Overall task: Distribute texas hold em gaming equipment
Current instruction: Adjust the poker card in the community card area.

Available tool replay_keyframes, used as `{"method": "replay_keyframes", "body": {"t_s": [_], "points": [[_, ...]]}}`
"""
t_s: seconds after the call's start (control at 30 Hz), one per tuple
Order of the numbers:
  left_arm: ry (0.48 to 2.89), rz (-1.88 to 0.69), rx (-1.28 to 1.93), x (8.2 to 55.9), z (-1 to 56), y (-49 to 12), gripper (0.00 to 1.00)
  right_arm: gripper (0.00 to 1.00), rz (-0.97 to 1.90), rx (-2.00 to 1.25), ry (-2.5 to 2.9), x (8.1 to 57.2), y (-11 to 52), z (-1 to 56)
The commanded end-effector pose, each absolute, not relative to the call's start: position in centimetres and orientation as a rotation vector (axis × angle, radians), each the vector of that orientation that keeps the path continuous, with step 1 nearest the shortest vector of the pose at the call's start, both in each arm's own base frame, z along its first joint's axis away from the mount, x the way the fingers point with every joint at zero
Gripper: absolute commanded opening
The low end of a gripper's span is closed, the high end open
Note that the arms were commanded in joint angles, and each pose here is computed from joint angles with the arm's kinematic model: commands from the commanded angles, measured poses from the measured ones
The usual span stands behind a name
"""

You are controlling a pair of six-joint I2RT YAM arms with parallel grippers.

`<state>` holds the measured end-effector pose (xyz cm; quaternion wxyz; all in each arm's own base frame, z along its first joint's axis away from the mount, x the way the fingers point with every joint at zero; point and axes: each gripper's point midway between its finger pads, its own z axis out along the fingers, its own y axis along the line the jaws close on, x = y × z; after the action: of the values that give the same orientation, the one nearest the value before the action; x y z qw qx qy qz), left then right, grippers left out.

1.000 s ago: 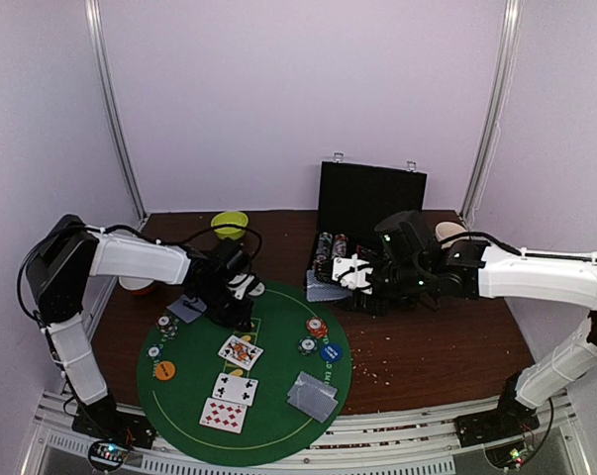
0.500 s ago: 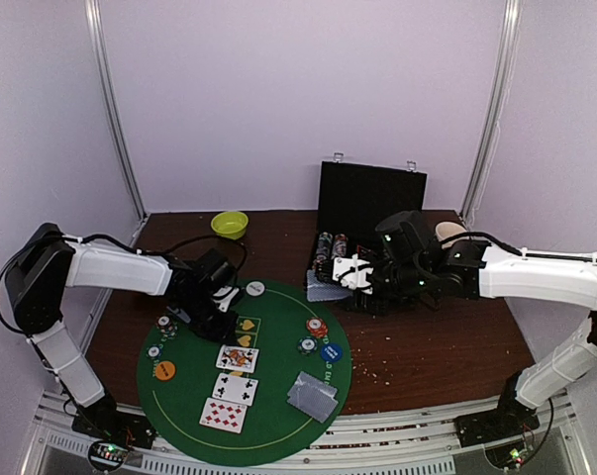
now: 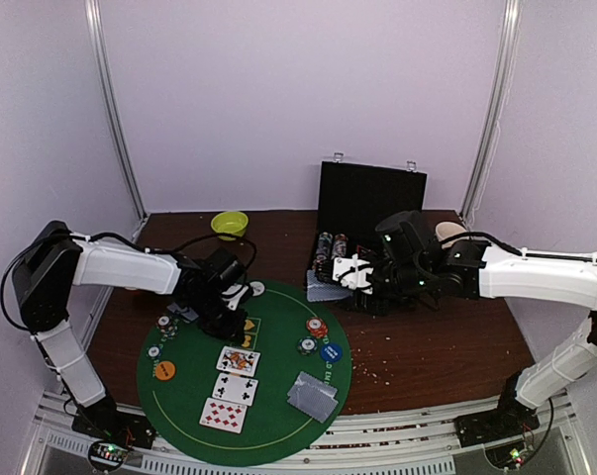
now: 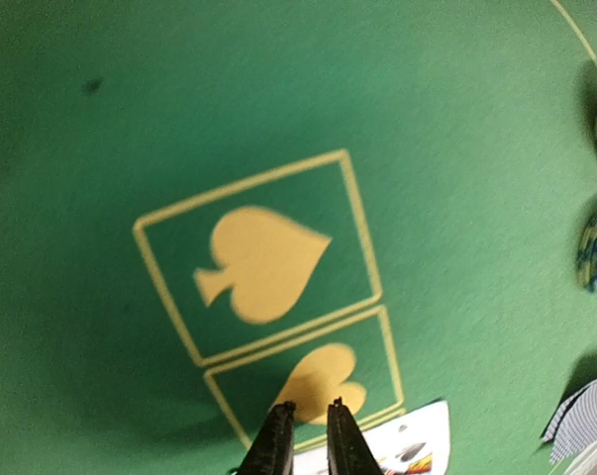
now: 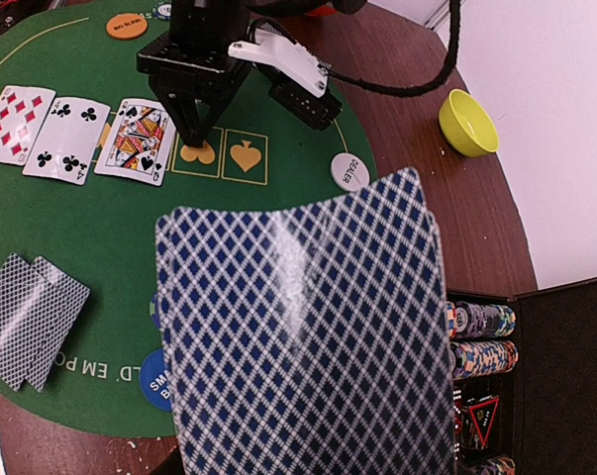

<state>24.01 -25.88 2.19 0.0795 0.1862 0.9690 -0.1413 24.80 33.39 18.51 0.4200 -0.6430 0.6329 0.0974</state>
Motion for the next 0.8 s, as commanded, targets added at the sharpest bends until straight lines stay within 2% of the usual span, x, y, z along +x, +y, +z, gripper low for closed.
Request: {"method": "replay_keyframes", "body": {"t_s": [0.0,0.5,0.77], "points": [[2.831,-0.464,0.632,25.3,2.7,-28.6,0.15,0.48,0.235,-1.580,1.572,25.0,33.1,19.8],[2.907,-0.547,0.739,20.8,1.3,-30.0,0.12,0.48,0.235,-1.586,1.570,25.0,33.1,19.8],[2.862,-0.486,0.744,22.2,2.5,-30.2,0.12,0.48,0.234,-1.588,1.569,25.0,33.2,19.9]]}}
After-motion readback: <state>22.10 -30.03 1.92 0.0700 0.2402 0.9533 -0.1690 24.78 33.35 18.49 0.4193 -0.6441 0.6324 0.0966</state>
